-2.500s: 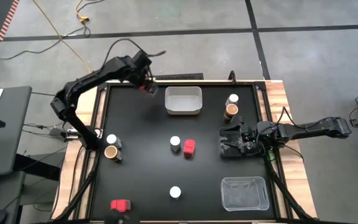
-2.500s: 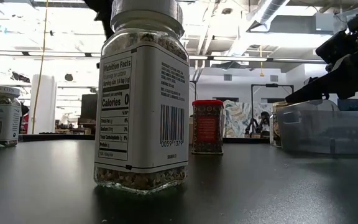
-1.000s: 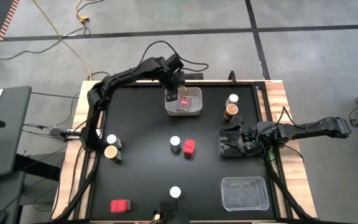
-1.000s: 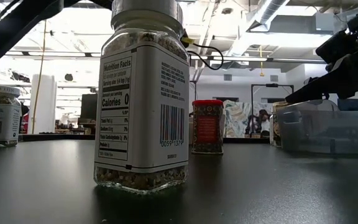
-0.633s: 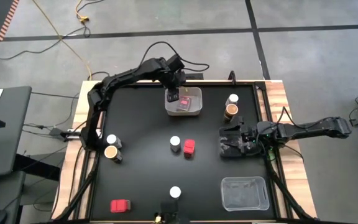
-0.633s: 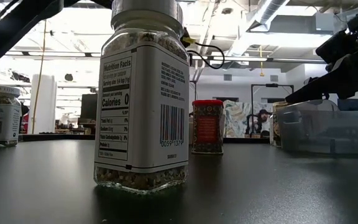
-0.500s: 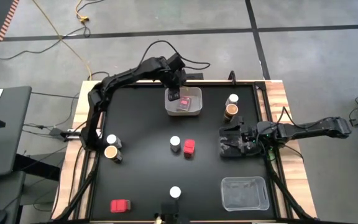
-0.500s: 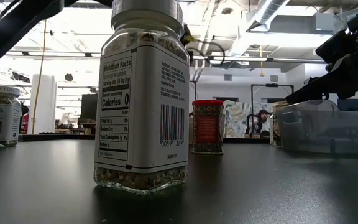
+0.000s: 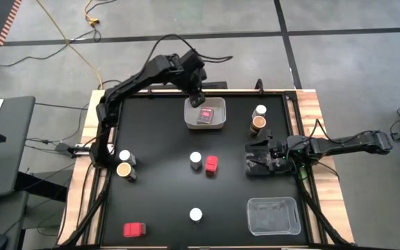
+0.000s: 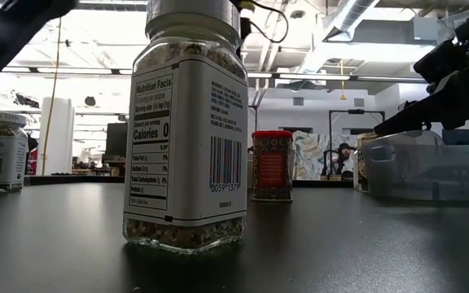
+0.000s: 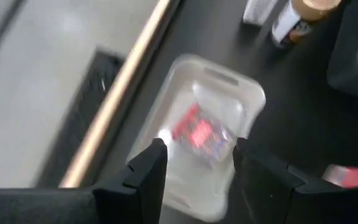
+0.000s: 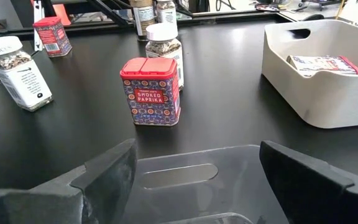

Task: Sort spices by type
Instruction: Put the top left red seasoning can into the gray bin

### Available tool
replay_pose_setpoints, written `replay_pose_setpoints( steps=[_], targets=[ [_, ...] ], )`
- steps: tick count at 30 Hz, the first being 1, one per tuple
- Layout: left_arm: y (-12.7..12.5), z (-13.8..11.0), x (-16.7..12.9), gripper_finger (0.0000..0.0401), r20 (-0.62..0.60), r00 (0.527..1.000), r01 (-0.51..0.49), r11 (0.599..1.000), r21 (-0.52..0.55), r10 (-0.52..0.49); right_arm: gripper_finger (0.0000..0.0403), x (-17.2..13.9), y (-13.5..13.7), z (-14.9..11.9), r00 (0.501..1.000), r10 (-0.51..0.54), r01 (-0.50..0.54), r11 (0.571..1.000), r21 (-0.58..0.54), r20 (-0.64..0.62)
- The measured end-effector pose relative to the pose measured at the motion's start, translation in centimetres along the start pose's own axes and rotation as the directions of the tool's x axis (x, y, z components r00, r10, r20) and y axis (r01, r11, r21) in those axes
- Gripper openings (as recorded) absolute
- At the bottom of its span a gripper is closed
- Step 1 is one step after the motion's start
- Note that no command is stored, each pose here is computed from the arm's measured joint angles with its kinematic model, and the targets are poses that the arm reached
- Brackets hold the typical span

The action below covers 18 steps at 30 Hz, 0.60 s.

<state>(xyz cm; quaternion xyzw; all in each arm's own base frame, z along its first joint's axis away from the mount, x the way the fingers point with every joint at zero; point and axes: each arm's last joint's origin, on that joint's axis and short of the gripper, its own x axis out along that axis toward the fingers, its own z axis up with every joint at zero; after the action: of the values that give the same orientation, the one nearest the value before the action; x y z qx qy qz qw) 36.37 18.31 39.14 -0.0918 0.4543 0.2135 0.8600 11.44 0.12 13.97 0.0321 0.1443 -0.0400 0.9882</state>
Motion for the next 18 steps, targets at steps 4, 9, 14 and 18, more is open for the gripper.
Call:
replay_pose_setpoints(
  steps=[4,9,14,18],
  targets=[
    [-1.8,-1.8,-2.1,0.0176,-0.114,0.989,-0.108,0.99,-0.093,0.097,0.0368,0.0,0.0,0.0,1.0,0.0,0.0,1.0,0.0,0.0],
    [-5.7,-3.4,-4.2,0.0176,-0.119,0.956,-0.286,0.941,-0.18,0.267,0.0368,0.0,0.0,0.0,1.0,0.0,0.0,1.0,0.0,0.0],
    [-9.4,-4.4,-4.2,0.0176,-0.067,0.95,-0.313,0.921,-0.232,0.305,0.0368,0.0,0.0,0.0,1.0,0.0,0.0,1.0,0.001,0.0],
    [-11.7,-4.4,-3.4,0.0176,-0.009,0.966,-0.25,0.926,-0.282,0.258,0.0368,0.0,0.0,0.0,1.0,0.0,0.0,1.0,0.001,0.0]
  ],
)
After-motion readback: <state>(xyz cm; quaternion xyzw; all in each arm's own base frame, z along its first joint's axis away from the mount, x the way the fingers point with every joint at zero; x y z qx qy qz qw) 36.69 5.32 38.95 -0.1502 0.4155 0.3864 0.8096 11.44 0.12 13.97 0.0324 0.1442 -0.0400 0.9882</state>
